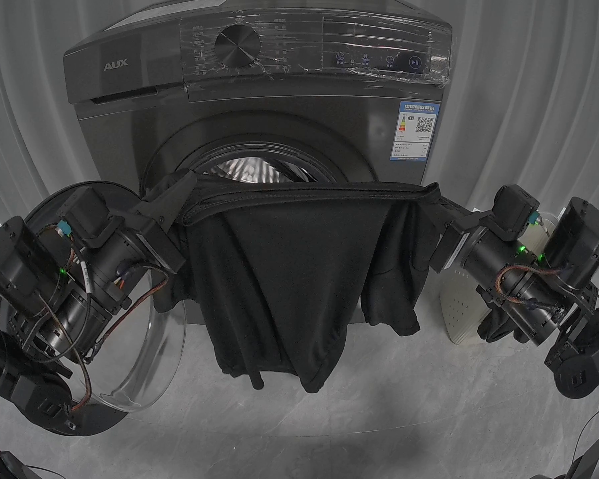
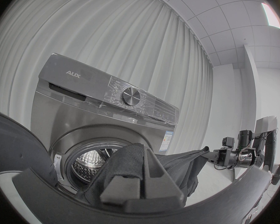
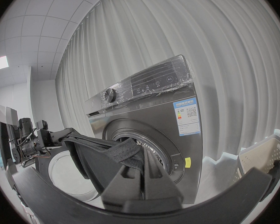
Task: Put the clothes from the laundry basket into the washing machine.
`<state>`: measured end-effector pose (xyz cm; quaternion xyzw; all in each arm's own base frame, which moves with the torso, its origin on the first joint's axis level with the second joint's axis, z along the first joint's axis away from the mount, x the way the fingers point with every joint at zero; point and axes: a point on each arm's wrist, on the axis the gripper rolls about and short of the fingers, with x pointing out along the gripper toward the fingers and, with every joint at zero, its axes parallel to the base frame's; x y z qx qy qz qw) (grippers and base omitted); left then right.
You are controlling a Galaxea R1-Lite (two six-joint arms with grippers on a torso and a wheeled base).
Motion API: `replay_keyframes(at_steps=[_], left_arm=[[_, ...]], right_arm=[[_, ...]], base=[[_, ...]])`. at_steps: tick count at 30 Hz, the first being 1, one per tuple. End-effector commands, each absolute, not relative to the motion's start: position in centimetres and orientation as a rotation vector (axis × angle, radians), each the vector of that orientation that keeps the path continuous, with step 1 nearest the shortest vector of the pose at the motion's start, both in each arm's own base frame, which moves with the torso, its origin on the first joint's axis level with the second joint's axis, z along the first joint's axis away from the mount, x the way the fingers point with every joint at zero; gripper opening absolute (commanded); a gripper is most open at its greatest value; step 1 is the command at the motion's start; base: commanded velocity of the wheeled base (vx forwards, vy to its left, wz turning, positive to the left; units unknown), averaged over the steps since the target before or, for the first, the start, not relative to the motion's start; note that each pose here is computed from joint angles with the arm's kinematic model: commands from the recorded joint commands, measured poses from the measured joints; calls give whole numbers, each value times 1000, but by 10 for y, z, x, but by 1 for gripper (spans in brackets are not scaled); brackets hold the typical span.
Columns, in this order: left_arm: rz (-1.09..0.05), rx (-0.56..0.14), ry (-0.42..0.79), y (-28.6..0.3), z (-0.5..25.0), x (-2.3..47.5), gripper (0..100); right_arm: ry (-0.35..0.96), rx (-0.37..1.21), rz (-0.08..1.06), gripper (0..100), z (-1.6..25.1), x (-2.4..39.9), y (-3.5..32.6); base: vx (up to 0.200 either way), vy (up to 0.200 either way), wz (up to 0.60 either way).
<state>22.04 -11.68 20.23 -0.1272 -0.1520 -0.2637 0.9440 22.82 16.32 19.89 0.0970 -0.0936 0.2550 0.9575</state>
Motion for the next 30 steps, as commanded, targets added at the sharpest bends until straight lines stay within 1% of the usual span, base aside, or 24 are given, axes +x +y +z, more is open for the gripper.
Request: replay_keyframes(at_steps=[1,12,30], left_arm=[[-534,-261,-308,-116,202,221,0],[-533,-262,-310,-116,202,222,0],[-529,-263,-311,-115,202,223,0]], right_arm=[[-189,197,515,0,199,229,163],[-212,199,471,0,204,237,154],[-217,200,464,0,205,239,153]], base=[[0,0,0],[0,0,0],[0,0,0]])
